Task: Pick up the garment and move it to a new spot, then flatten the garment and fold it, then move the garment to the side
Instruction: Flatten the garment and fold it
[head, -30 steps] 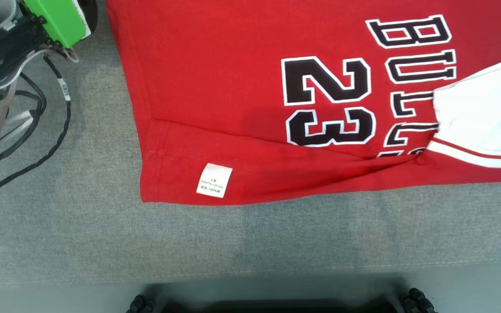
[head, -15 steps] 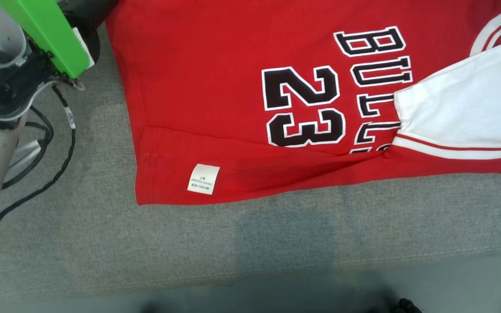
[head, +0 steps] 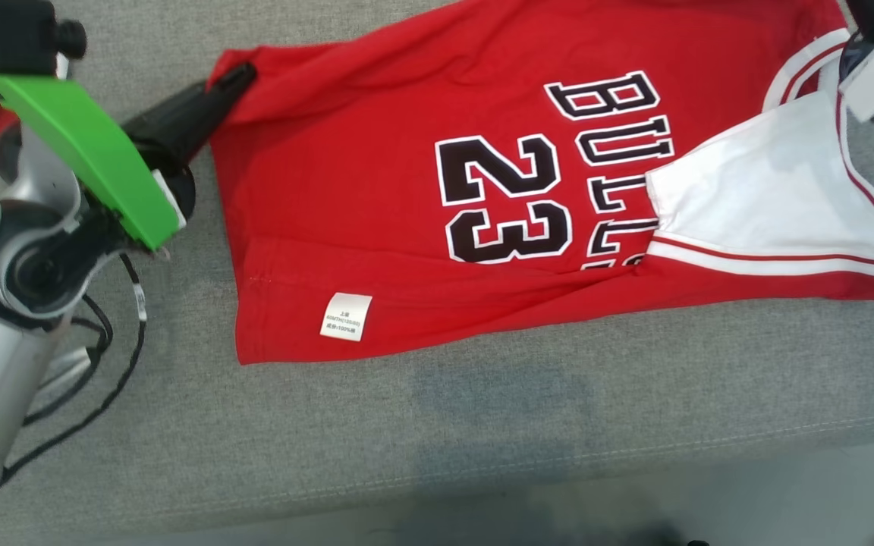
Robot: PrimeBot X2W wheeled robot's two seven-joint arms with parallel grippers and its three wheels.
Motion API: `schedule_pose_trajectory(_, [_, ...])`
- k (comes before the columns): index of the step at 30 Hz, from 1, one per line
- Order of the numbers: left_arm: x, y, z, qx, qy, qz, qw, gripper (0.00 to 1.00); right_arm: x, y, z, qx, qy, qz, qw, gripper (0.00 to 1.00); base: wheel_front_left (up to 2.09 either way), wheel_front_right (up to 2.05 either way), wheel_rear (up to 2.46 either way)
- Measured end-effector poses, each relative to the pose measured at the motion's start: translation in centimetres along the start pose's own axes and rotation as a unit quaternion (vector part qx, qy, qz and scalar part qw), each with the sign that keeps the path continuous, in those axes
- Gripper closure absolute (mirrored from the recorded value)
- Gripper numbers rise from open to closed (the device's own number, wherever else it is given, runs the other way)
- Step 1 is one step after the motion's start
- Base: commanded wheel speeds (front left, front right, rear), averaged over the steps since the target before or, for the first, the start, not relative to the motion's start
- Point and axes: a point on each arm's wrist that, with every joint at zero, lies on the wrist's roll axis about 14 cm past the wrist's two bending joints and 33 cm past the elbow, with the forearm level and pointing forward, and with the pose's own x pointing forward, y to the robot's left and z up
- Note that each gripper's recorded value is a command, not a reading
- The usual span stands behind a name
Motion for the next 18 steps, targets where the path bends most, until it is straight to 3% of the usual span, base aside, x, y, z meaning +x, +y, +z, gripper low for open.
schedule_pose_trajectory(18, [-3.4, -4.2, -2.5, -0.010, -0.022, -0.049, 0.998, 1.00, -7.1, -0.3, -1.1, 0.053, -0.040, -0.015, 0.998, 1.00, 0.00, 0.00, 0.00])
